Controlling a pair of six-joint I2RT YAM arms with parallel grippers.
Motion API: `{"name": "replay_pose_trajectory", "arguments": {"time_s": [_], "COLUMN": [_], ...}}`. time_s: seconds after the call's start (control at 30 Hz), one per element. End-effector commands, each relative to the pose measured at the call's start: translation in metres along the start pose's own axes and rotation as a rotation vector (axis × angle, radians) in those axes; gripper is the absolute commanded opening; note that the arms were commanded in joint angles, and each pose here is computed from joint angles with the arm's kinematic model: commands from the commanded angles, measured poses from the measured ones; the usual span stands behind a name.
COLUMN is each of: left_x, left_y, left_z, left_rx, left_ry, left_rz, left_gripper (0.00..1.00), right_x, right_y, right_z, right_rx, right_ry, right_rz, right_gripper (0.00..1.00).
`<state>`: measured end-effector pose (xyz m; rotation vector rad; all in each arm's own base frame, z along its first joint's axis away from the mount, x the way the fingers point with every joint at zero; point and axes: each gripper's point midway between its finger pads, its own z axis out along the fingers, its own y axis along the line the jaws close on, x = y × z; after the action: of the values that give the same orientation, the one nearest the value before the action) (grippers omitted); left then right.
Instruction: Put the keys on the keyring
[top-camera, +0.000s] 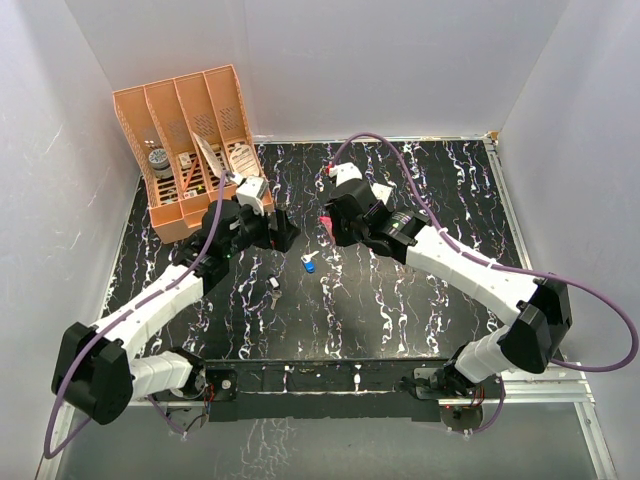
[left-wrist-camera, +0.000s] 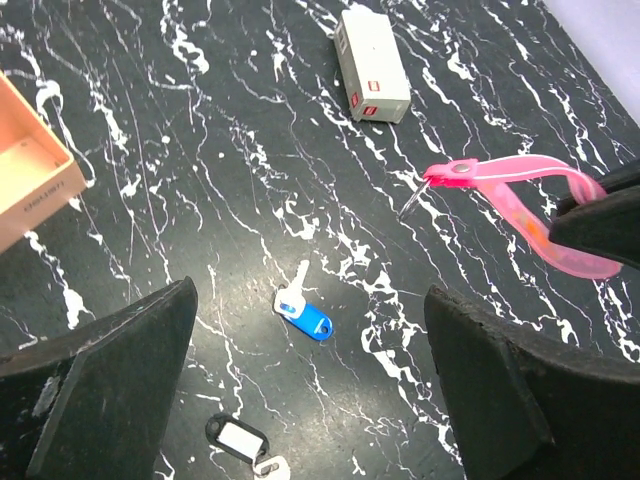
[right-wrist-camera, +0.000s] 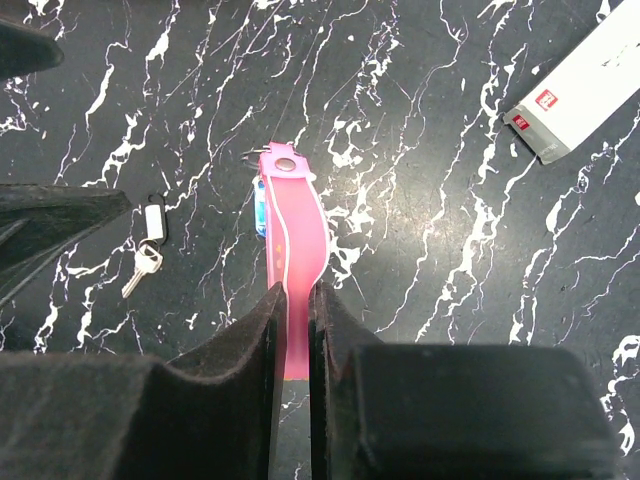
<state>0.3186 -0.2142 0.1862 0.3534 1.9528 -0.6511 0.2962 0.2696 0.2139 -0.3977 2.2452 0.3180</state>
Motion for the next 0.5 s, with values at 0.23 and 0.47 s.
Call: {"name": "replay_pose_trajectory", "arguments": {"time_s": [0.23, 0.47], "left_x": [-0.022, -0.018], "left_y": [-0.021, -0.034], "left_z": [0.005, 0.013], "left_rx": [0.128, 0.213], "left_ry": [-0.091, -0.085], "left_rz": [0.108, 0.117], "left_gripper": [0.89, 0.78], "right_x": [-0.051, -0.054], "right_y": [0.002, 0.000], "right_z": [-0.030, -0.032], "right_rx": [-0.042, -0.047], "right_ry": [-0.163, -0.172], "right_rz": [-0.021, -0.029], "right_gripper": [0.11, 0.11]}}
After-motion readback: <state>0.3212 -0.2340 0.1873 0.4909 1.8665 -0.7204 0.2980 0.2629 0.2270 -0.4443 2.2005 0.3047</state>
